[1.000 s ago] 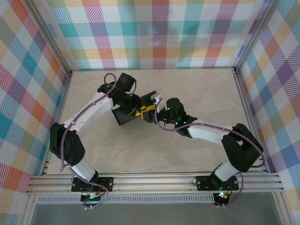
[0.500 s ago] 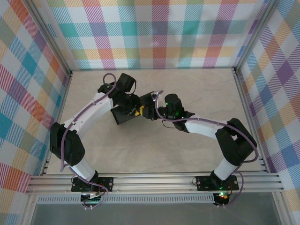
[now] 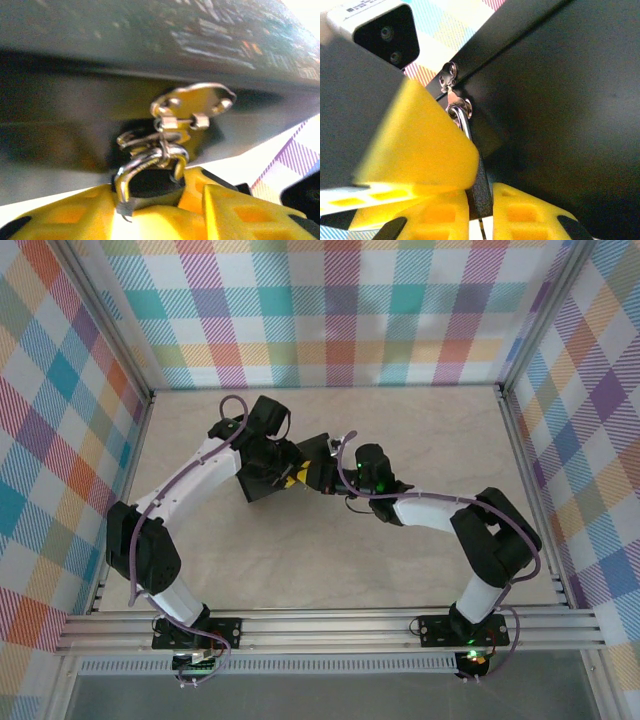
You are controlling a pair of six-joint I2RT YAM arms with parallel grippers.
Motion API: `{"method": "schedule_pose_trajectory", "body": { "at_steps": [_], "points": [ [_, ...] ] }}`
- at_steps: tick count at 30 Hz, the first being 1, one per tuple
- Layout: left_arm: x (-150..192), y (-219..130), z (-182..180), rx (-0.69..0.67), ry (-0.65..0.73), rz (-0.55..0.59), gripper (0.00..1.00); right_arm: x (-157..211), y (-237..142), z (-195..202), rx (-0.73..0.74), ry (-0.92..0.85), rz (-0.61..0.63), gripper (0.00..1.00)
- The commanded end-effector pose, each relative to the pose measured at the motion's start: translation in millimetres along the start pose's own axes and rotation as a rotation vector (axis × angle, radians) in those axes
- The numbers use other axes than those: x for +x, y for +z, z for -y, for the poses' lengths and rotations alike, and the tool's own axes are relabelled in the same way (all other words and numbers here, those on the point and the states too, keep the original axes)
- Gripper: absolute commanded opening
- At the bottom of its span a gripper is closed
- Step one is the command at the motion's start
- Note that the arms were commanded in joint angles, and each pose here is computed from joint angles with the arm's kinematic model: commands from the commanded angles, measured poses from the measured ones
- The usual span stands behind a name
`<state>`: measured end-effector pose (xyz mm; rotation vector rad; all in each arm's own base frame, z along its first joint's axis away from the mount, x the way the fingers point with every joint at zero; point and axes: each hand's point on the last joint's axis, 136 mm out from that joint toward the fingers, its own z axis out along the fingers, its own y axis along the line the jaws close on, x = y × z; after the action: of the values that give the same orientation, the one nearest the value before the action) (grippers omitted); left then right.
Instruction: Unlock the padlock with the key
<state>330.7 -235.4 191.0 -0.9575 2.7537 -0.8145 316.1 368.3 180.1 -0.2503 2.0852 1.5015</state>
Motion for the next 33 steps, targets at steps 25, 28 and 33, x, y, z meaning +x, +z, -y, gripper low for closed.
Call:
{"method": "schedule_pose_trajectory", "body": {
  "at_steps": [25,28,33],
  "points": [
    [-74,-29,-56,-0.319,0.468,0.387,0.58,15,-32,77,0.161,0.093,-0.093,0.07],
    [-87,-19,-64,-0.391,0.498,0.45,0.58,28,-37,96,0.242,0.004,-0.14,0.08],
    [-102,-6,-69,-0.456,0.537,0.517,0.58,43,-36,112,0.269,-0.073,-0.215,0.12]
  ]
}}
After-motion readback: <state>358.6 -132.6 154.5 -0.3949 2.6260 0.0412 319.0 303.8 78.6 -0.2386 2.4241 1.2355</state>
